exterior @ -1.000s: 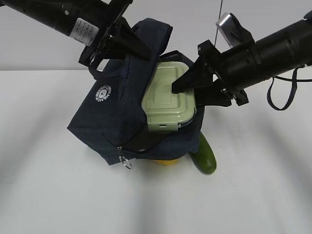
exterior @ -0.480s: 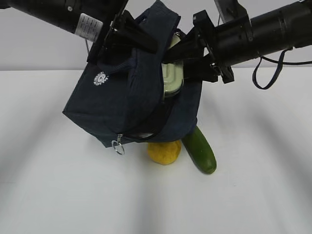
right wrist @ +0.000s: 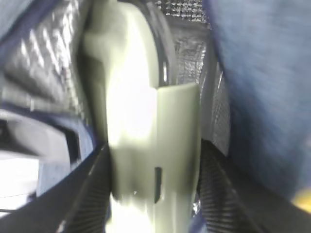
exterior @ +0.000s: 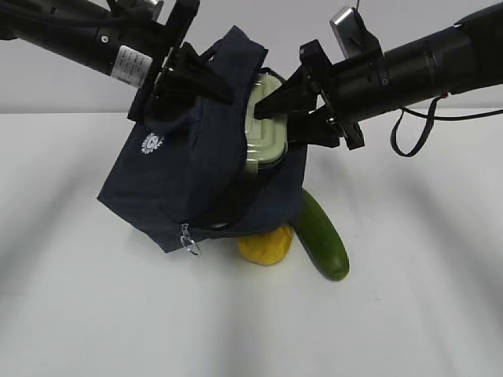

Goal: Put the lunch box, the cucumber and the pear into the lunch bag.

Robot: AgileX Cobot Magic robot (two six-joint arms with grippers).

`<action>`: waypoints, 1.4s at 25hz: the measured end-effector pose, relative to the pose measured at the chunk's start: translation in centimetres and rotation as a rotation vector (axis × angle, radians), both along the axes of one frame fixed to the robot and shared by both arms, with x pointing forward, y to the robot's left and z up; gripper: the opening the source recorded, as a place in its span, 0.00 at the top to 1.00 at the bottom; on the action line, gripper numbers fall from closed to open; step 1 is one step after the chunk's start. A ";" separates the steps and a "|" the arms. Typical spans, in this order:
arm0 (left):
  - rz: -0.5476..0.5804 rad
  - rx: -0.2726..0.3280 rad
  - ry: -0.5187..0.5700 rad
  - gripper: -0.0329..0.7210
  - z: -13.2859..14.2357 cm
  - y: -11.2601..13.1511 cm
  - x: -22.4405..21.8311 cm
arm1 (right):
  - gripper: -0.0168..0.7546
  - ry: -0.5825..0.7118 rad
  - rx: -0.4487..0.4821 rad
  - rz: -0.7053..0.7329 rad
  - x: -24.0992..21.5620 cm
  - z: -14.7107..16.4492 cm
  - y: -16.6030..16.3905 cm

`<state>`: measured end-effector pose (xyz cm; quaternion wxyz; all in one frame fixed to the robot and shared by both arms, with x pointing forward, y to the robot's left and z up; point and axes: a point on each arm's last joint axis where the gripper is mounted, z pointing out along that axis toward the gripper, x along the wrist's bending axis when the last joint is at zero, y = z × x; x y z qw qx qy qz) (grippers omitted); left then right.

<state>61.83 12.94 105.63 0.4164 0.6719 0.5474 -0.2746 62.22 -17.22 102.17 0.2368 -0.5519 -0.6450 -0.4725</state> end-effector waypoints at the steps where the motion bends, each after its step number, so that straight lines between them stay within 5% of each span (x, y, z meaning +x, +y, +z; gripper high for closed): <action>1: 0.009 0.012 -0.003 0.96 -0.1 0.5 0.2 | 0.48 0.009 0.000 0.000 0.1 -0.4 0.0; 6: 0.032 0.009 0.042 0.96 -1.8 1.1 1.2 | 0.48 0.035 -0.009 -0.001 0.4 -1.6 0.2; 10: 0.025 -0.081 0.110 0.96 -3.8 0.5 2.0 | 0.48 0.033 -0.037 -0.001 0.9 -2.2 0.2; 15: 0.021 -0.185 0.072 0.96 -4.6 0.3 2.8 | 0.48 0.005 -0.077 0.030 2.3 -2.0 2.1; 24: 0.030 -0.136 0.045 0.96 -5.3 1.5 3.3 | 0.48 0.011 -0.138 0.106 4.2 -4.8 6.4; 35: 0.040 -0.125 0.038 0.96 -5.5 1.6 3.5 | 0.48 0.067 -0.044 0.114 4.8 -8.1 8.0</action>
